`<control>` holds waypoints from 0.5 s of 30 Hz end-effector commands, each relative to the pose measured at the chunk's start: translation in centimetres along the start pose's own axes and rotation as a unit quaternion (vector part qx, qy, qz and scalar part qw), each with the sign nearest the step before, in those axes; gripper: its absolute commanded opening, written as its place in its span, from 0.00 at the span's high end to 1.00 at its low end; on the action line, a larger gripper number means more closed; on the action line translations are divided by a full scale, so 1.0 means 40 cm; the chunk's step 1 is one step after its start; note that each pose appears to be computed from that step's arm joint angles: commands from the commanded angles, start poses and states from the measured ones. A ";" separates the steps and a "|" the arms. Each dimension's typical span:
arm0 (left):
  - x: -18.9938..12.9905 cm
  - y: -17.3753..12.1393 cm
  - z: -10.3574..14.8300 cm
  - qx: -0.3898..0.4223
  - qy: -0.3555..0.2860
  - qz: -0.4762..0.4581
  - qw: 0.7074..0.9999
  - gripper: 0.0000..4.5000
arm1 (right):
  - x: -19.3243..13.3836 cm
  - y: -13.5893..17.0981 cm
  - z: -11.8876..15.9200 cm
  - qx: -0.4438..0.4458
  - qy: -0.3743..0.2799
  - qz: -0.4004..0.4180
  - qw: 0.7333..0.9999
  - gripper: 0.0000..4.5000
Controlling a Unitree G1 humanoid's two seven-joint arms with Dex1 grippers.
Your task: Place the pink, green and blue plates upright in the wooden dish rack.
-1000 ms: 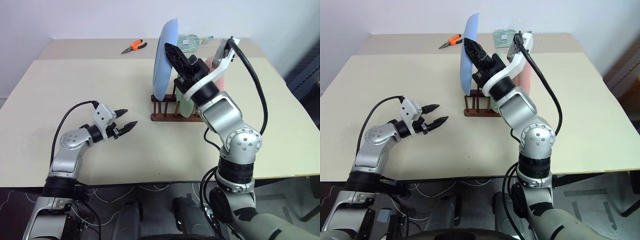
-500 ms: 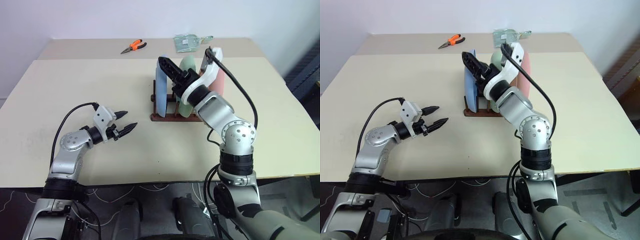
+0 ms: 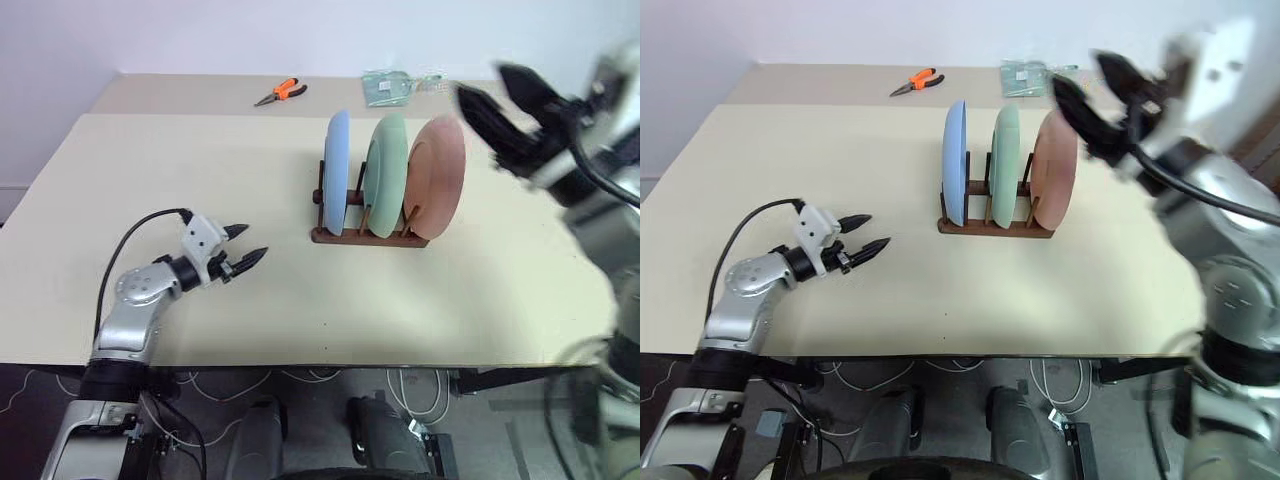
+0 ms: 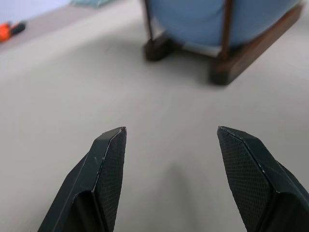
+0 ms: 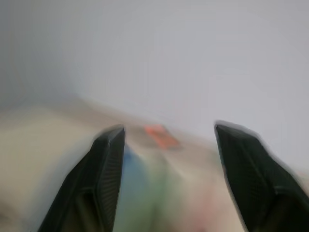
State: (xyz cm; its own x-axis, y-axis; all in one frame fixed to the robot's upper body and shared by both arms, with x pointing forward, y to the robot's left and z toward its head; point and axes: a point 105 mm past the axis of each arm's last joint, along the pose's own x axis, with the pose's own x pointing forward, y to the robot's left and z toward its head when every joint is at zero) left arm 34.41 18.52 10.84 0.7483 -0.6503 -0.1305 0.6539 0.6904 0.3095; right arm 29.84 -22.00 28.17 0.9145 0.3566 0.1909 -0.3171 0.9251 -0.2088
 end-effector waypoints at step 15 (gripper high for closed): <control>-0.012 0.005 0.006 0.035 -0.004 0.008 0.999 0.32 | -0.125 -0.011 -0.295 -0.025 0.140 0.026 0.989 0.34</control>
State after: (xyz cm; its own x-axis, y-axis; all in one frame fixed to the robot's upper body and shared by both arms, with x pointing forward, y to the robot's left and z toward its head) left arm 34.28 18.66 9.84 0.7504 -0.6431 -0.1527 0.6502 0.6765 0.3458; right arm 28.16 -25.73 15.05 0.9303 0.3419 -0.1327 -0.3643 0.9030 -0.2278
